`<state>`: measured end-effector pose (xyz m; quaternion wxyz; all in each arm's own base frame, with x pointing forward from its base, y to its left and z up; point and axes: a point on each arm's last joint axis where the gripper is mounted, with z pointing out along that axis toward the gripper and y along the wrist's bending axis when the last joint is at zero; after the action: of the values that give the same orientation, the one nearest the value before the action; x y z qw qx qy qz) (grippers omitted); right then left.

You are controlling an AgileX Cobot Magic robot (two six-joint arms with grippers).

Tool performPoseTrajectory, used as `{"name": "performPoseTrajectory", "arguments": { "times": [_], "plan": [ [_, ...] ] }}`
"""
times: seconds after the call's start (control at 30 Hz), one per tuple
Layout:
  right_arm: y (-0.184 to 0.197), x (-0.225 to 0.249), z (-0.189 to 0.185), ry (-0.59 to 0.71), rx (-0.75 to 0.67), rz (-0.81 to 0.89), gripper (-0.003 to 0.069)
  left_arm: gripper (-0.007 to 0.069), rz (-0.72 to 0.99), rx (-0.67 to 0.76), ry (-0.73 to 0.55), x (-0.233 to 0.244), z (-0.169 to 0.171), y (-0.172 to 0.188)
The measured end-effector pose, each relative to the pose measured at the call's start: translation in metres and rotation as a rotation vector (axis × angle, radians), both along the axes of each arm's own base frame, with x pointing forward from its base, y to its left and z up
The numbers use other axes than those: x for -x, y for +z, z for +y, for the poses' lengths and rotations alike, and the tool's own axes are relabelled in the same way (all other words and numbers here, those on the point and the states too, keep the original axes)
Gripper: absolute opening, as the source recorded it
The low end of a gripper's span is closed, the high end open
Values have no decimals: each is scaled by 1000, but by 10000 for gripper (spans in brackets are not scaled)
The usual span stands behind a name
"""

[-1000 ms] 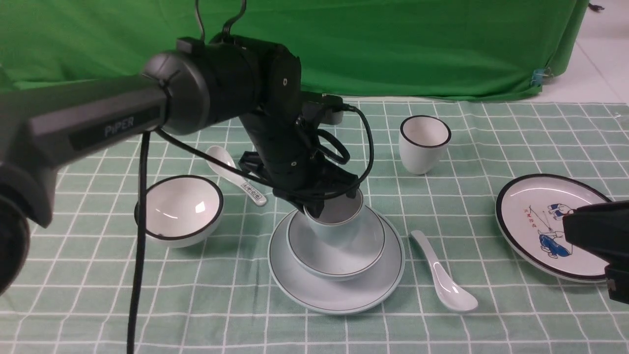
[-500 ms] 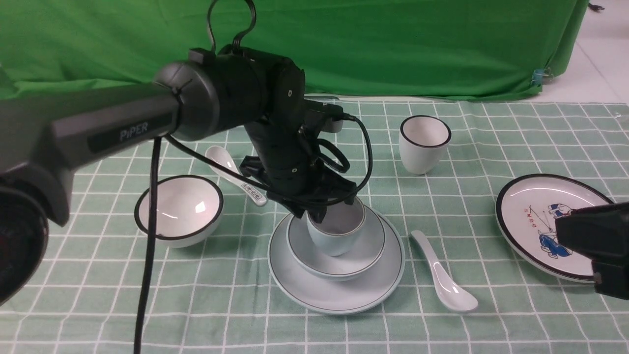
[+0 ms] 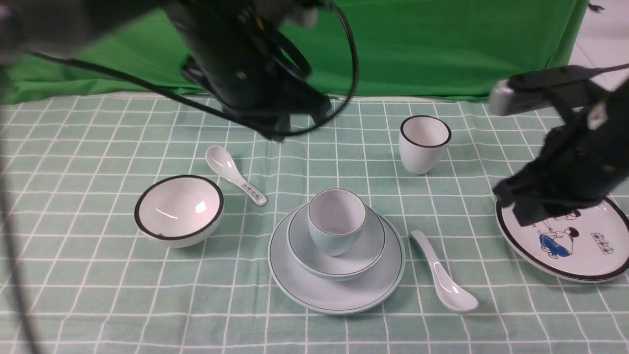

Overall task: Place the bowls on the plates on the blue tablecloth, put the cups on the bowls, and place the spoons in the cups.
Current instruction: 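Move the gripper down to the white spoon beside the saucer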

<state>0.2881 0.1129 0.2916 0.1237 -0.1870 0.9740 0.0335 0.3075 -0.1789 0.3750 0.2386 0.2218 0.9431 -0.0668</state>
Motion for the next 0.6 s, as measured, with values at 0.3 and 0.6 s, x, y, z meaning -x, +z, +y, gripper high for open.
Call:
{"name": "performPoseTrajectory", "arguments": {
  "times": [0.3,0.6],
  "plan": [
    [-68,-43,33,52,23,69,458,8,-122,78,59,86,53,24],
    [-110,-56,53,81,17,59,479,8,-153,67,180,144,96,10]
  ]
}}
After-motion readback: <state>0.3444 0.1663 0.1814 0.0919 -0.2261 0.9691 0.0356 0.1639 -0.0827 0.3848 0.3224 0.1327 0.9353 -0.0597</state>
